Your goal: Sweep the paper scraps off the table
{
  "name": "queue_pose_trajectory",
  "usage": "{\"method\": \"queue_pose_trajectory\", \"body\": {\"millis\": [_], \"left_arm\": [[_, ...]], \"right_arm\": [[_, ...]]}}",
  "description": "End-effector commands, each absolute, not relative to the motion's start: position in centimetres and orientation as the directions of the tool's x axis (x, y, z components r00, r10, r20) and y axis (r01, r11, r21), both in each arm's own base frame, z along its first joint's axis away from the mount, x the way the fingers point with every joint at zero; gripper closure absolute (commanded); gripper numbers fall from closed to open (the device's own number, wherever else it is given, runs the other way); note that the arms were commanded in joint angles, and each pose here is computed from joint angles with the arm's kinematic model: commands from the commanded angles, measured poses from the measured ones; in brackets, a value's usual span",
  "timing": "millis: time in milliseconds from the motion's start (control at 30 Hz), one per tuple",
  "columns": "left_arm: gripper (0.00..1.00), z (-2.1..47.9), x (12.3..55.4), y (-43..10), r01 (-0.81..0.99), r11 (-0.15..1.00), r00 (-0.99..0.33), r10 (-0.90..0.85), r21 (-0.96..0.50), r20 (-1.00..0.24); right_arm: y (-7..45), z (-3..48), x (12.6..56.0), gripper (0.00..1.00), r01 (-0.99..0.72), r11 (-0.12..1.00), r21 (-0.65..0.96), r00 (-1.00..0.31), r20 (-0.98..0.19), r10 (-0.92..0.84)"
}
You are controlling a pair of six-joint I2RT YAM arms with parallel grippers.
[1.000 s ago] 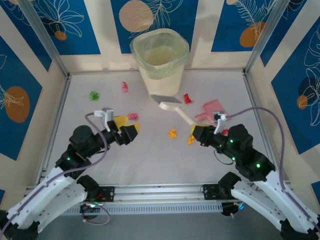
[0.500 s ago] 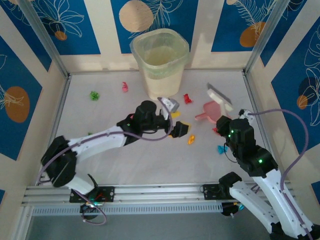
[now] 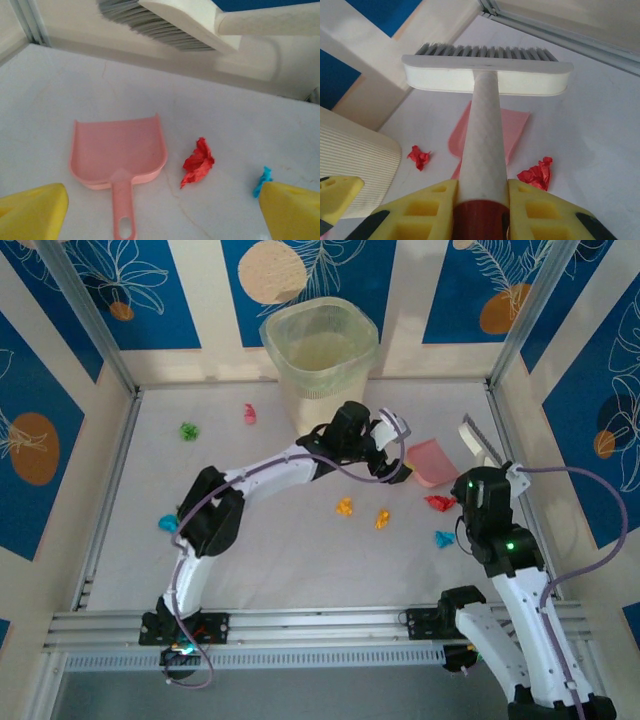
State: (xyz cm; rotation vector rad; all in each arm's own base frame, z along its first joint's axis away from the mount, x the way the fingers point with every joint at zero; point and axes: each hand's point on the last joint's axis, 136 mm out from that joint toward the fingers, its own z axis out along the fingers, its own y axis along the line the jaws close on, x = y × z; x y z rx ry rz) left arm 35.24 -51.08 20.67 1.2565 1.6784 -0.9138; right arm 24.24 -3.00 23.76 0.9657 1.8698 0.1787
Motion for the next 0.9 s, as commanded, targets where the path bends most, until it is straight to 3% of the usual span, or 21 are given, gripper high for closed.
{"method": "queue_pose_trajectory", "body": {"millis": [0, 133, 267, 867], "left_arm": [[0.03, 16.8, 35.3, -51.4, 0.978, 0.186, -0.174, 0.464, -0.097, -0.868], [0.06, 13.4, 38.0, -51.9, 0.958, 0.267, -0.24, 0.539, -0.107, -0.807], [0.06, 12.1, 38.6, -51.8, 0.951, 0.276, -0.279, 0.553, -0.143, -0.786], [0.1, 8.4, 38.4, -53.8, 0.932, 0.303, -0.345, 0.588, -0.196, -0.732]], "right_arm": [[-3.0, 23.9, 25.3, 1.0, 0.508, 0.677, 0.533, -0.159, -0.715, 0.681], [-2.9, 23.1, 25.5, 1.0, 0.501, 0.67, 0.548, -0.155, -0.704, 0.693], [-2.9, 23.0, 25.3, 1.0, 0.492, 0.672, 0.554, -0.15, -0.706, 0.692], [-3.2, 23.3, 24.4, 1.0, 0.478, 0.672, 0.566, -0.126, -0.713, 0.69]]}}
